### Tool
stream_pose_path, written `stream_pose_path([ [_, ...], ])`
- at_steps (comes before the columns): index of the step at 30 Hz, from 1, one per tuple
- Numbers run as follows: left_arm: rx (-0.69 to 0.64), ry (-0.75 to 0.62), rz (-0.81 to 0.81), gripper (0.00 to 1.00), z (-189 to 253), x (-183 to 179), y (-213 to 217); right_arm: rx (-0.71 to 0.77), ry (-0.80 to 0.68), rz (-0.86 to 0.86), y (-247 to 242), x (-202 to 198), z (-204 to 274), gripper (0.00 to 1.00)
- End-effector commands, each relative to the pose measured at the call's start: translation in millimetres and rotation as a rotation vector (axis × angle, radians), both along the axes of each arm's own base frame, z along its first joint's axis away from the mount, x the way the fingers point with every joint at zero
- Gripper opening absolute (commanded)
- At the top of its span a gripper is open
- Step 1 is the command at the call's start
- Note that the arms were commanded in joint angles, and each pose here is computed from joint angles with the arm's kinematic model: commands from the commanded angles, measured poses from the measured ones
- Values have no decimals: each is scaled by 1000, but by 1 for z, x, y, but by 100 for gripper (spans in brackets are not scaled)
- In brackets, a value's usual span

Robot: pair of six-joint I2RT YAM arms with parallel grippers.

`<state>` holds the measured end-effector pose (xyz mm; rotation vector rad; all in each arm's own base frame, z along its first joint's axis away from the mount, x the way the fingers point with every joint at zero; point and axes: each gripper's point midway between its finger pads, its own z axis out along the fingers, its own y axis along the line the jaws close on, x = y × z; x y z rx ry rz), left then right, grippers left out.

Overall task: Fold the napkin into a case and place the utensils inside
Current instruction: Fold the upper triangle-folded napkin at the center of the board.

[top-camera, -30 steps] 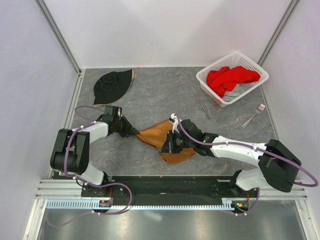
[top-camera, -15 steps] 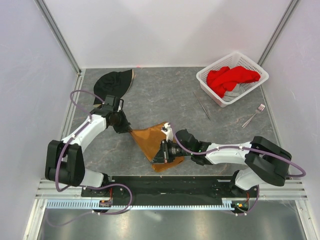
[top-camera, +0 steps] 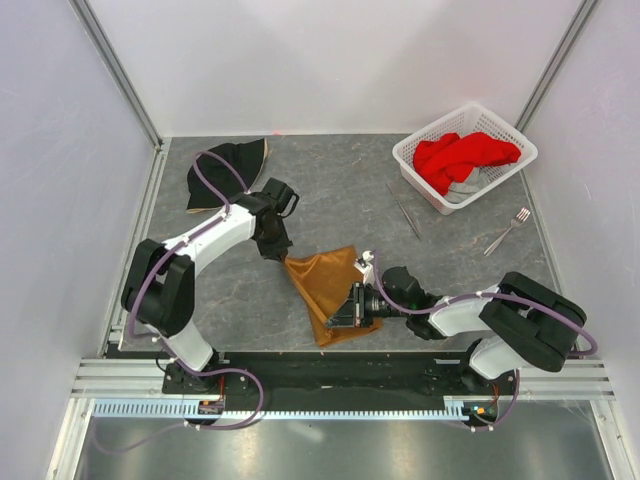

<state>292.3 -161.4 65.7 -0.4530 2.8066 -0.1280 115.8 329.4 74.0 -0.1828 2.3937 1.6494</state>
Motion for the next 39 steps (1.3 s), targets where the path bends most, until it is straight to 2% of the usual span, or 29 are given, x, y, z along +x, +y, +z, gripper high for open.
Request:
stream_pose_path([
  [1, 42, -166, 122, 2, 28, 45, 3, 18, 48, 143, -8, -31, -1, 0],
  [8, -13, -192, 154, 2, 40, 57, -21, 19, 49, 159, -9, -34, -6, 0],
  [22, -61, -181, 244, 2, 22, 64, -74, -90, 33, 160, -28, -35, -33, 1],
  [23, -63, -178, 235, 2, 21, 62, -78, -115, 43, 147, -32, -32, -36, 3],
  [24, -63, -182, 231, 2, 22, 61, -79, -117, 23, 145, -31, -27, -34, 10],
  [26, -61, -183, 223, 2, 22, 60, -80, -132, 16, 122, -34, -17, -30, 15],
  [28, -65, -176, 220, 2, 21, 56, -80, -149, -52, 101, -30, 1, -20, 31],
  [31, -66, -182, 217, 2, 24, 53, -79, -178, -92, 112, -26, 15, -9, 41],
  [32, -64, -183, 213, 2, 24, 53, -79, -189, -87, 106, -27, 19, -10, 49],
  [35, -63, -181, 205, 2, 24, 50, -79, -216, -90, 44, -34, 48, -7, 56],
  [39, -66, -174, 191, 2, 24, 45, -81, -211, -110, -41, -34, 95, 7, 56],
])
